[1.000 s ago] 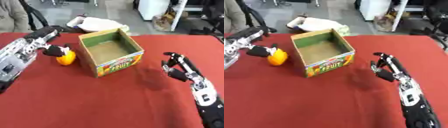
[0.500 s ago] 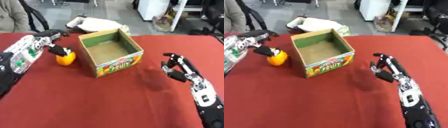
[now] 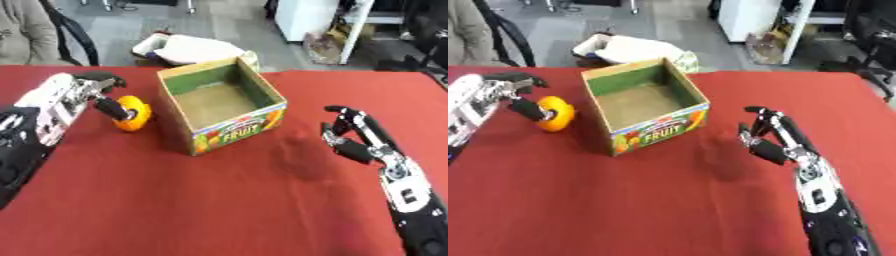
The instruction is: Pick up objects on the table and place them in the box.
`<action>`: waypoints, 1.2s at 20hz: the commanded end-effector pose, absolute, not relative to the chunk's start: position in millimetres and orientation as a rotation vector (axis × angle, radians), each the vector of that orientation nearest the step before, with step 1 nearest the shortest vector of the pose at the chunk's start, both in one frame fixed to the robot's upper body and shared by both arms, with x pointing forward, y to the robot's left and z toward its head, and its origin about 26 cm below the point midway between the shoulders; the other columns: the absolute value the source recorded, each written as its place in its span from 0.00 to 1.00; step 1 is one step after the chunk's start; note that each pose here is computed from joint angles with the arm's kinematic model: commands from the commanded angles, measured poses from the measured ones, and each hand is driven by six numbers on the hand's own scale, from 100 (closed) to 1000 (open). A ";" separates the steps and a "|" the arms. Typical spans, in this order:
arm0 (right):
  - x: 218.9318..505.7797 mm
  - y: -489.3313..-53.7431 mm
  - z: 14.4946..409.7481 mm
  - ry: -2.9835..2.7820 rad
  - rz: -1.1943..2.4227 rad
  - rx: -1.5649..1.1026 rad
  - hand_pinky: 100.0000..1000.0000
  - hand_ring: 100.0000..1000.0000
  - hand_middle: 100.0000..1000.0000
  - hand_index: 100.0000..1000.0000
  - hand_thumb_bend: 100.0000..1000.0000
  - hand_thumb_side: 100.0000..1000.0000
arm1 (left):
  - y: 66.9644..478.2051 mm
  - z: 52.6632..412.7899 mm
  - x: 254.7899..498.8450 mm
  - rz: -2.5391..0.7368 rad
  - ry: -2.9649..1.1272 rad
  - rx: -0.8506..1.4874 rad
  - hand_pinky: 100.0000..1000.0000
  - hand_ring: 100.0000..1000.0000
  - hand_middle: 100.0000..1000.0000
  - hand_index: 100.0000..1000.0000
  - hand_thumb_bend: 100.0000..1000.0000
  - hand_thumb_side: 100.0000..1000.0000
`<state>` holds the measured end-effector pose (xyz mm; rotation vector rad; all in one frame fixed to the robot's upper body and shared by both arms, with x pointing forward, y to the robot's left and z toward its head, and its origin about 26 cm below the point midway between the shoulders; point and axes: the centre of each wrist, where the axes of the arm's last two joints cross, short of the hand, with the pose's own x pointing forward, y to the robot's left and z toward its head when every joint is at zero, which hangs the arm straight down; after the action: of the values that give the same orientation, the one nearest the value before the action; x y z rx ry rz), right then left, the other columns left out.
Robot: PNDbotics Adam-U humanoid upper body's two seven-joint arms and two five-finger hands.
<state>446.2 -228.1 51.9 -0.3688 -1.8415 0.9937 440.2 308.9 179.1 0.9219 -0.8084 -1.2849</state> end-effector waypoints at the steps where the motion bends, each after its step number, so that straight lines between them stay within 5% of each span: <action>1: 450.7 -231.9 65.6 -1.871 0.997 -0.400 0.55 0.56 0.36 0.87 0.00 0.53 | 310.9 188.9 443.7 -1.305 -0.787 0.963 0.82 0.89 0.94 0.96 0.32 0.39; 11: 450.8 -232.2 65.6 -1.871 0.996 -0.400 0.55 0.56 0.36 0.87 0.00 0.53 | 314.8 173.5 444.6 -1.385 -0.663 1.008 0.73 0.78 0.81 0.88 0.38 0.39; 15: 451.1 -232.0 66.3 -1.873 0.995 -0.401 0.55 0.56 0.36 0.87 0.00 0.53 | 316.4 170.9 443.5 -1.356 -0.693 1.072 0.65 0.69 0.71 0.80 0.28 0.33; 20: 451.5 -232.2 66.6 -1.873 0.994 -0.402 0.55 0.56 0.36 0.87 0.00 0.53 | 318.2 166.6 442.9 -1.329 -0.741 1.133 0.53 0.49 0.50 0.64 0.03 0.23; 24: 451.2 -232.5 65.9 -1.872 0.995 -0.401 0.55 0.56 0.36 0.87 0.00 0.53 | 319.2 167.7 442.1 -1.311 -0.790 1.185 0.45 0.34 0.34 0.49 0.00 0.19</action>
<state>446.3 -228.0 52.0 -0.3693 -1.8424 0.9928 441.5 314.0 154.8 1.1365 -0.7632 -1.3333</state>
